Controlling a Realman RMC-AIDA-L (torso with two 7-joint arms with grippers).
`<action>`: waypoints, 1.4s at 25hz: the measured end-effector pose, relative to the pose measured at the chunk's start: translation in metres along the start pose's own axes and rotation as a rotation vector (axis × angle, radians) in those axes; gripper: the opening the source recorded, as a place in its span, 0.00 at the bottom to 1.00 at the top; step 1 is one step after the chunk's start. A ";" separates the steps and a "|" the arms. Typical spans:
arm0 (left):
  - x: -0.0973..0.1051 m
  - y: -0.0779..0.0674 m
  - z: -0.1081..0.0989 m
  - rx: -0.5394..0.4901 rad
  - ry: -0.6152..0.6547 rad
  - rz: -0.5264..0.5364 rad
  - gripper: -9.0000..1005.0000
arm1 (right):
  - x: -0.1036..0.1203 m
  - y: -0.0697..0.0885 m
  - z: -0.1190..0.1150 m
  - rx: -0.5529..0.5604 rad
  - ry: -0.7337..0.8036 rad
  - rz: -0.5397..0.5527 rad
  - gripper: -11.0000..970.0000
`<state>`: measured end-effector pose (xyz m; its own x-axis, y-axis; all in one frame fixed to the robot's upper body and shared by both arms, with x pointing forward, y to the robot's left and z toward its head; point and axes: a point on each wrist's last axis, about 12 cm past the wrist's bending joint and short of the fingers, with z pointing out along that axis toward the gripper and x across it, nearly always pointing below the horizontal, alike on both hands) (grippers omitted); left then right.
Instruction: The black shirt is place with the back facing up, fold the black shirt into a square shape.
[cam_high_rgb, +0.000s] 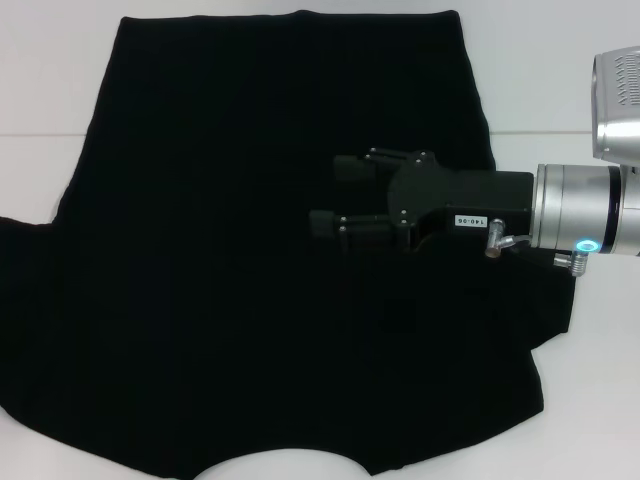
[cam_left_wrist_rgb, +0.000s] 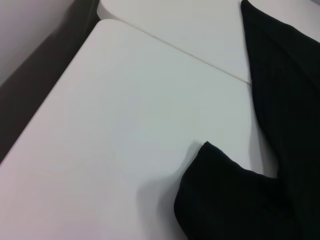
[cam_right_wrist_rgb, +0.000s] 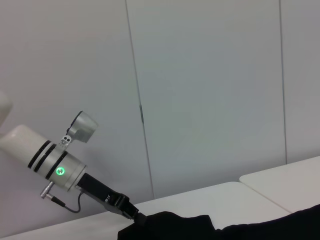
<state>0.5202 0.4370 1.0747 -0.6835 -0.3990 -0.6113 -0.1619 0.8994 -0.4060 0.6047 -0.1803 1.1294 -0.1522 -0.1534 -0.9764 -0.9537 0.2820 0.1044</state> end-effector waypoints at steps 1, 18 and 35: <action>-0.001 -0.001 0.000 0.003 -0.002 0.001 0.01 | 0.000 0.000 0.000 0.000 0.000 0.000 0.92; -0.021 -0.028 0.011 0.105 -0.028 0.075 0.01 | 0.002 0.000 -0.001 0.004 -0.001 0.000 0.92; -0.022 -0.048 0.023 0.187 -0.017 0.133 0.01 | 0.006 0.003 -0.004 0.002 -0.014 0.016 0.92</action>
<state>0.5592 0.3990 1.0918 -0.6780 -0.2835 -0.6782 0.0647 0.8961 -0.4392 0.6000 -0.1840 1.1244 -0.1643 -0.1359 -0.9770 -0.9505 0.2865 0.1200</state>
